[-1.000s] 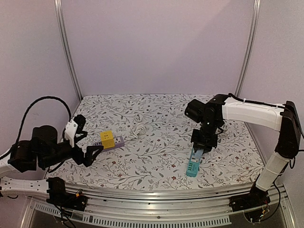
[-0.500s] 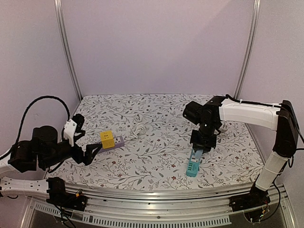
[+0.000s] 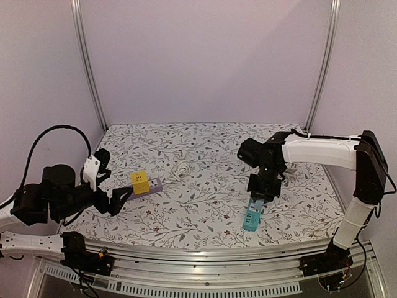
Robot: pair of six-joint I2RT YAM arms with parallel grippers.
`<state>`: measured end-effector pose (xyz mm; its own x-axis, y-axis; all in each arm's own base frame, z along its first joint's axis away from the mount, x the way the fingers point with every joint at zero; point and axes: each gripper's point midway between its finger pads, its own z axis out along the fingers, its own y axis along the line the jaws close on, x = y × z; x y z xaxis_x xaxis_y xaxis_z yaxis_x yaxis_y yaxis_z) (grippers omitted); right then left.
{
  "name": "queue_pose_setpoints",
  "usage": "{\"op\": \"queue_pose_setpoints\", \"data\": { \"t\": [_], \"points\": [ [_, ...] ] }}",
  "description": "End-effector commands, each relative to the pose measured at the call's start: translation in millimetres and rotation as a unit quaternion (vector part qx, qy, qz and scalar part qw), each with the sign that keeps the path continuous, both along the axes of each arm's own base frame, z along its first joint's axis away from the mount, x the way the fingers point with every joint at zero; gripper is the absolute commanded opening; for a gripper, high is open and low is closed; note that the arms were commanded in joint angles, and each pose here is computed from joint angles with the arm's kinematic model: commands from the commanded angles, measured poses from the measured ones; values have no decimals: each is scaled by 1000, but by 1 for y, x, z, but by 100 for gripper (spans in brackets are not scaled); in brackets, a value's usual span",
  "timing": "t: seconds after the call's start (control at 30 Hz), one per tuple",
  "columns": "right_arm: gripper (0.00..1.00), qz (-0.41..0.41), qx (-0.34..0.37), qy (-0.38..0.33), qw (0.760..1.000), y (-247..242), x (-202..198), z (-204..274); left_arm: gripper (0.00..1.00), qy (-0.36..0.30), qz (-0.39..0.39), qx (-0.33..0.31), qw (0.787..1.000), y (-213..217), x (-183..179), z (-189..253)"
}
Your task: Insert the plug
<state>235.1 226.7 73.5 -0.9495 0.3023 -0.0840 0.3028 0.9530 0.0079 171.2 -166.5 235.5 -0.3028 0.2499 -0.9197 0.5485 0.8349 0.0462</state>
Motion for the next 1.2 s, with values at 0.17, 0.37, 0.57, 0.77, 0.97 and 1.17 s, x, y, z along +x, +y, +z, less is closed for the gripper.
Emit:
{"op": "queue_pose_setpoints", "data": {
  "t": [0.17,0.37,0.57,0.77,0.97,1.17],
  "points": [
    [0,7,-24,-1,1000,-6,0,-17,100,2,-3,14,1000,-1,-1,-7],
    [0,6,-30,-3,1000,-9,0,-21,100,3,-3,17,1000,-1,-1,-9],
    [0,-3,-28,3,1000,-10,-4,-29,100,3,-2,20,1000,-2,0,-10],
    [0,-4,-34,13,999,-13,-8,-37,100,4,0,21,1000,-2,0,-10],
    [0,-2,-34,18,999,-11,-8,-41,99,3,2,22,1000,-1,1,-11],
    [0,2,-39,24,999,-12,-10,-45,99,4,3,22,1000,-1,1,-11]
  ]
}}
